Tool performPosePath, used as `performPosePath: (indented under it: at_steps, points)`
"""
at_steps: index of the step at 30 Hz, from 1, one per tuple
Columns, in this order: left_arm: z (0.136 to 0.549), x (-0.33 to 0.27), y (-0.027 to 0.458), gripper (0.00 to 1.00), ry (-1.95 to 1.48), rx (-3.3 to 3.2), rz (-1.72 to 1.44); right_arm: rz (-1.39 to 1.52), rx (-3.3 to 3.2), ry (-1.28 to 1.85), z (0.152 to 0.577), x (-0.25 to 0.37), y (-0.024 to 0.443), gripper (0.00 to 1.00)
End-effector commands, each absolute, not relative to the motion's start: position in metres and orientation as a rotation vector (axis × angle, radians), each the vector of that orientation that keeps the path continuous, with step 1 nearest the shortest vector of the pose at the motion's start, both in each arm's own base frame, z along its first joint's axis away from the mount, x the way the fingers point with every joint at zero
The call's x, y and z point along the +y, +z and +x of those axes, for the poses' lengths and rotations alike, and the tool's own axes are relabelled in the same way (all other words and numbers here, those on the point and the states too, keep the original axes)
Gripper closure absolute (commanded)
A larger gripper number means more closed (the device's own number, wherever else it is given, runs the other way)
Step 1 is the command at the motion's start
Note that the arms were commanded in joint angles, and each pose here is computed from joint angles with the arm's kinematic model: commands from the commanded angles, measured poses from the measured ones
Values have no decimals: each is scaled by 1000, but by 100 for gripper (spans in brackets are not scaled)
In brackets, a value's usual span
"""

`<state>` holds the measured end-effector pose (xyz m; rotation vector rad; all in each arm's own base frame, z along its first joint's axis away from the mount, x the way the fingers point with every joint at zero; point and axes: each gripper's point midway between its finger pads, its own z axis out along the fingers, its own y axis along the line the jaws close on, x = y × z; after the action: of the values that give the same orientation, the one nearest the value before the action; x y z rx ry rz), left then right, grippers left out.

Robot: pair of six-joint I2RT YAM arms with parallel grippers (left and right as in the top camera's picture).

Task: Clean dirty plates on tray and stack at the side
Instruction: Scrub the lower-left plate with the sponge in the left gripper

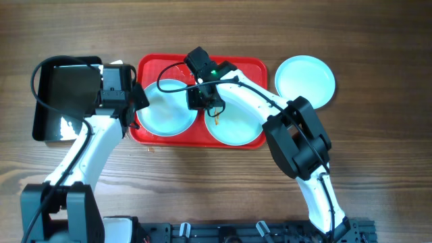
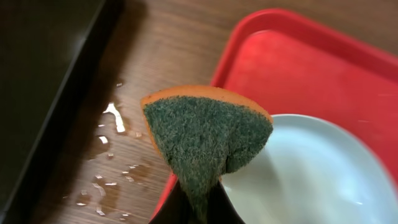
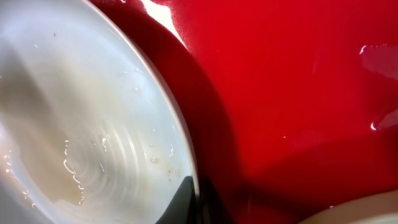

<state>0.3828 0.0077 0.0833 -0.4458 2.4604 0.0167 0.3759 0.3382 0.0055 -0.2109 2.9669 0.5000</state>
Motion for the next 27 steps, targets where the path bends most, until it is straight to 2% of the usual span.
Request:
performPosePath:
  at_steps: [1,5,14,20,27]
  points:
    - [382,-26,80,96,-224,2508,-349,-205,3014,450,368,331,-14,96]
    - [377,-62,61,96,-464,2584,-275,-210,3008,485,369,335,-13,96]
    - [359,-77,13,96,-474,2742,-304,-217,3002,528,369,340,-11,96]
    - [352,-26,-1,96,-52,2765,-386,-221,3008,523,368,339,-11,96]
    - [347,38,11,96,460,2663,-456,-220,3009,523,368,339,-11,96]
